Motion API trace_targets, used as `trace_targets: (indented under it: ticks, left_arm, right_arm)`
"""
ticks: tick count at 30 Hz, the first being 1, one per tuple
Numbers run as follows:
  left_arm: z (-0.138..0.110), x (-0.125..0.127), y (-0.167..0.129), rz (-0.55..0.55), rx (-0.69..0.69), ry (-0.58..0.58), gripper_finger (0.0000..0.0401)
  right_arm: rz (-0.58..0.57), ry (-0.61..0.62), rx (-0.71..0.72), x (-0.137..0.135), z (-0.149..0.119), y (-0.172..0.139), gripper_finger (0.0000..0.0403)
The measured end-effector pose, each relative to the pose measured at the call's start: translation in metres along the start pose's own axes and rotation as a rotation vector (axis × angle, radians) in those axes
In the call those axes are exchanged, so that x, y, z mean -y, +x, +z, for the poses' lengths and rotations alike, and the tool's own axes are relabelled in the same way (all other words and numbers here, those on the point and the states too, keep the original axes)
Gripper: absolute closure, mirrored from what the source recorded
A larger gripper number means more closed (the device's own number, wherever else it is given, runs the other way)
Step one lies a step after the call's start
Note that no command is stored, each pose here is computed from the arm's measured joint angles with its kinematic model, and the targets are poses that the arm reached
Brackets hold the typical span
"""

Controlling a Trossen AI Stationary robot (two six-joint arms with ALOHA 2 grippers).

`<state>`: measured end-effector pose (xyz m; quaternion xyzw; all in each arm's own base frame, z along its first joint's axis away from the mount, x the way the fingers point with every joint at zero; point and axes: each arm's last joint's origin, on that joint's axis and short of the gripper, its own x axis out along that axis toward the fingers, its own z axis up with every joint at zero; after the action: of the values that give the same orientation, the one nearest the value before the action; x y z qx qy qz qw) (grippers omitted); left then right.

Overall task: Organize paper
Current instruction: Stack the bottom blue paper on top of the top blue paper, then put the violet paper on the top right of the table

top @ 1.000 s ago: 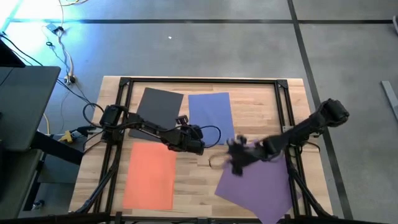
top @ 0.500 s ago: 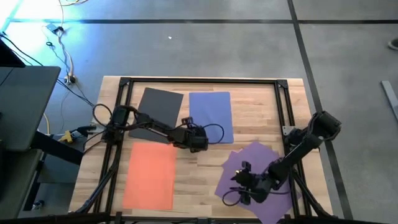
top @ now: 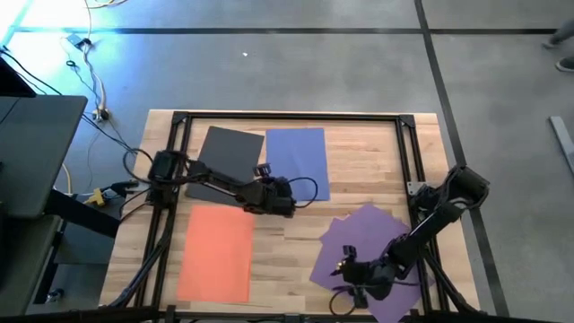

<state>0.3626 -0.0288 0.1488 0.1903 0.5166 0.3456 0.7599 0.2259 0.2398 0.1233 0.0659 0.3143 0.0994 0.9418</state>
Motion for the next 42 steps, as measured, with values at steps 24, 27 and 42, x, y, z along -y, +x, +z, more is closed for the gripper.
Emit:
trace_targets:
  ticks: [24,27,42]
  left_arm:
    - [0.003,-0.02,-0.058,0.068,0.171,-0.072,0.0401]
    - [0.002,-0.023,-0.072,0.072,0.213,-0.043,0.0401]
    - [-0.015,0.01,-0.163,-0.499,0.481,0.364,0.0392]
  right_arm:
    - [-0.182,-0.065,-0.179,0.012,0.002,0.046,0.0392]
    - [-0.182,-0.159,-0.133,0.005,0.022,0.038,0.0398]
    - [0.218,-0.708,-0.073,-0.047,0.125,-0.026,0.0403]
